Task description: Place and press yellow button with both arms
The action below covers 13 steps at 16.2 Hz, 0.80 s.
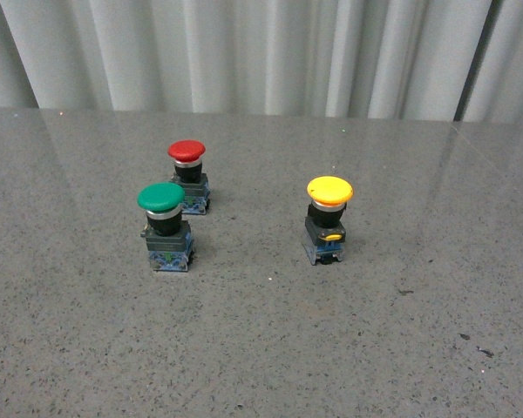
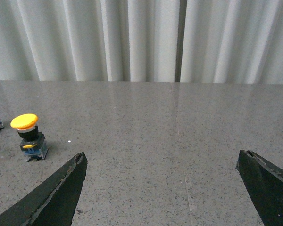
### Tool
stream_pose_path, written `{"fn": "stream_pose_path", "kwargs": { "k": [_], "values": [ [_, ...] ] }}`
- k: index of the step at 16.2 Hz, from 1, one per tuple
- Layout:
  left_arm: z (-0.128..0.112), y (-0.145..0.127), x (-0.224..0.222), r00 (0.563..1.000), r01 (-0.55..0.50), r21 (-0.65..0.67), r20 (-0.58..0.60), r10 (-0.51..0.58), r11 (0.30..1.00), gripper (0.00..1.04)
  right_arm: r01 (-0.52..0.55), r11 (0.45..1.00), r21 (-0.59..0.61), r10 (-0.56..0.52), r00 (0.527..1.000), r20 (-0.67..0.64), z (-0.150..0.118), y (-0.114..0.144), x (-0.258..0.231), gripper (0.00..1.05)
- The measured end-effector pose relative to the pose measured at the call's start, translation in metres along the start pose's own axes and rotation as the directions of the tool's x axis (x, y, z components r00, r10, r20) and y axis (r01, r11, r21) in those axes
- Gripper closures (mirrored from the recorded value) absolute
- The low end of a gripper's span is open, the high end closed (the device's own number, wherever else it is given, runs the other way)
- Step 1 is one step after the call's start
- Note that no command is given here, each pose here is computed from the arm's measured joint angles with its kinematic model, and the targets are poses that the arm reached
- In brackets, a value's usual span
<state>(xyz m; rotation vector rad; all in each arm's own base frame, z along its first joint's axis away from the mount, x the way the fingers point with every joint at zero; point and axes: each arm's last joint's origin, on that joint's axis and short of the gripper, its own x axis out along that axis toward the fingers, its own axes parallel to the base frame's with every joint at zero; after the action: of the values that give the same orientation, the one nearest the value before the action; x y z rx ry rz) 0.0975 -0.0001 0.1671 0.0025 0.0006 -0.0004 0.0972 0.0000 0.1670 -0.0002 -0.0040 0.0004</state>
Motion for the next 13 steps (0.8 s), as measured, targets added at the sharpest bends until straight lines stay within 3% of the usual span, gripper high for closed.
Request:
{"fn": "stream_pose_path", "kwargs": {
  "k": [1, 6, 7, 8, 11, 13],
  "values": [
    [0.000, 0.000, 0.000, 1.000, 0.000, 0.001, 0.000, 0.000, 1.000, 0.05, 0.000, 1.000, 0.000, 0.000, 1.000, 0.000, 0.000, 0.000, 0.000, 0.07],
    [0.000, 0.000, 0.000, 1.000, 0.000, 0.000, 0.000, 0.000, 1.000, 0.07, 0.000, 1.000, 0.000, 0.000, 1.000, -0.001, 0.000, 0.000, 0.000, 0.07],
    [0.000, 0.000, 0.000, 1.000, 0.000, 0.000, 0.000, 0.000, 1.000, 0.07, -0.020, 0.998, 0.052, 0.024, 0.998, -0.061, -0.001, 0.000, 0.001, 0.07],
    [0.000, 0.000, 0.000, 1.000, 0.000, 0.000, 0.000, 0.000, 1.000, 0.07, -0.032, 0.994, 0.101, 0.038, 0.997, -0.060, 0.009, 0.000, 0.006, 0.07],
    [0.000, 0.000, 0.000, 1.000, 0.000, 0.000, 0.000, 0.000, 1.000, 0.07, -0.141, 0.984, 0.105, 0.120, 0.976, 0.181, 0.086, 0.010, 0.034, 0.07],
    [0.000, 0.000, 0.000, 1.000, 0.000, 0.000, 0.000, 0.000, 1.000, 0.07, -0.222, 0.971, 0.092, 0.203, 0.962, 0.182, 0.101, 0.030, 0.073, 0.07]
  ]
}}
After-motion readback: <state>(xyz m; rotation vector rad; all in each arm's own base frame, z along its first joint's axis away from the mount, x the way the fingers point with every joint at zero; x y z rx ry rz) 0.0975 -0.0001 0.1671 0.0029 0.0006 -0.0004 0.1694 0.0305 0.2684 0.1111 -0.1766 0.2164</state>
